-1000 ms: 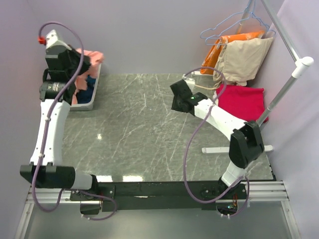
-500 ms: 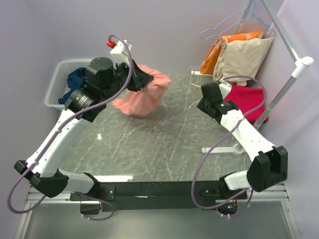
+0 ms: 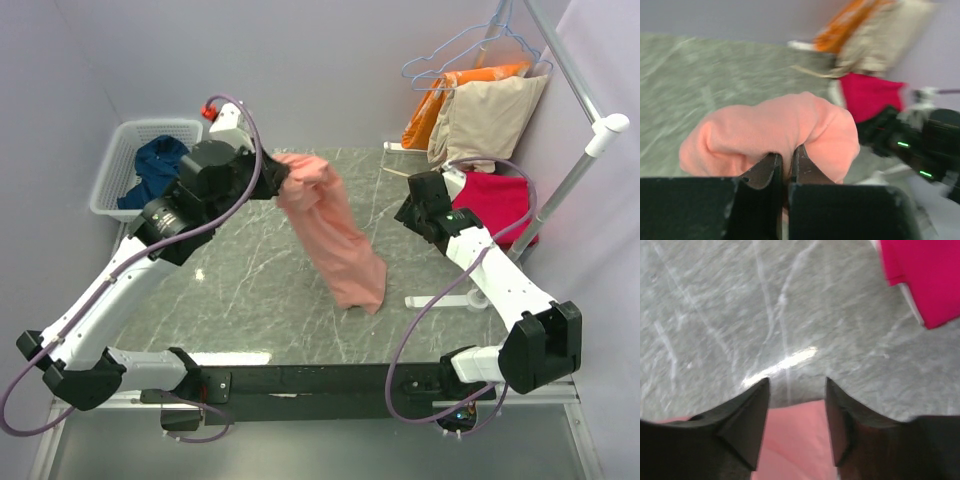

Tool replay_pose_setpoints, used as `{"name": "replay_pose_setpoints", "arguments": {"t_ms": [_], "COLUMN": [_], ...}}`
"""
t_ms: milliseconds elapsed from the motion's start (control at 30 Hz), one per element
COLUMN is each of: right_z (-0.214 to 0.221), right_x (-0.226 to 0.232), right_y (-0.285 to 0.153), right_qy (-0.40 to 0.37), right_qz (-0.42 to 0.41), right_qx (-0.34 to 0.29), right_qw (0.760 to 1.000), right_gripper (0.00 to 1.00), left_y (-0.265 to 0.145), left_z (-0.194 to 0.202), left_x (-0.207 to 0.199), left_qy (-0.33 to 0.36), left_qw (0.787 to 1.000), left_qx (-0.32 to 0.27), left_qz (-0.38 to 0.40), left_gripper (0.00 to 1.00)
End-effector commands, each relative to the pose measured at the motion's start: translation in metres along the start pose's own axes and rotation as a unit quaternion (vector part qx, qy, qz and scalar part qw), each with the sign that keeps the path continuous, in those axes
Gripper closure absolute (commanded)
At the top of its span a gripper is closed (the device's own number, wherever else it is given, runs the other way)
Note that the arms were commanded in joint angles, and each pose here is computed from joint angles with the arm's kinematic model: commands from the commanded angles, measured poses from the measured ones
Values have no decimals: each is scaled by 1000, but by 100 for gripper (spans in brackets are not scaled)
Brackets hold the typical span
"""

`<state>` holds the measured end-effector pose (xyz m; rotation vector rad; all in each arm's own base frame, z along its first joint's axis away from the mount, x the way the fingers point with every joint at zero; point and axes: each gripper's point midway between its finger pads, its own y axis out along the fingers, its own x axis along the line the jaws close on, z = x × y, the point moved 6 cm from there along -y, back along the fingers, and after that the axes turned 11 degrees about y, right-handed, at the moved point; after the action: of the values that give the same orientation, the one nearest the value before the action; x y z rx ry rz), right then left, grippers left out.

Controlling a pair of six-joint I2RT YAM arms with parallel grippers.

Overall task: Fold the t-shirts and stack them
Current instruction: Move the tshirt to the center of the board

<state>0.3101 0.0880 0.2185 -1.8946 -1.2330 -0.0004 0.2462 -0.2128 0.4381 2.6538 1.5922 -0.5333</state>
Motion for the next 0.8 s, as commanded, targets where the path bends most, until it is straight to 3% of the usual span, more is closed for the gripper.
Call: {"name": "replay_pose_setpoints", "arguments": {"t_ms": [0, 133, 300, 567, 767], "right_z": [1, 25, 71, 155, 187], "right_x": [21, 31, 35, 42, 55], "right_y": [-2, 5, 10, 17, 15], "right_qy": [-44, -81, -142, -262, -271], "right_qz": [-81, -121, -142, -145, -153], "right_qx": [29, 99, 177, 295, 322], "right_qw": [995, 984, 964, 908, 894], "right_gripper": [40, 39, 39, 39, 42], "left_y": [-13, -13, -2, 28, 32], "left_z": [7, 27, 60, 102, 106], "left_x": [52, 75, 95, 104, 114], "left_qy": [-57, -72, -64, -36, -33], "left_qw": [976, 953, 920, 902, 891], "left_qx": [-43, -42, 1, 59, 72], "left_qz": [-207, -292, -387, -425, -448], "left_gripper": [99, 99, 99, 99, 99]}}
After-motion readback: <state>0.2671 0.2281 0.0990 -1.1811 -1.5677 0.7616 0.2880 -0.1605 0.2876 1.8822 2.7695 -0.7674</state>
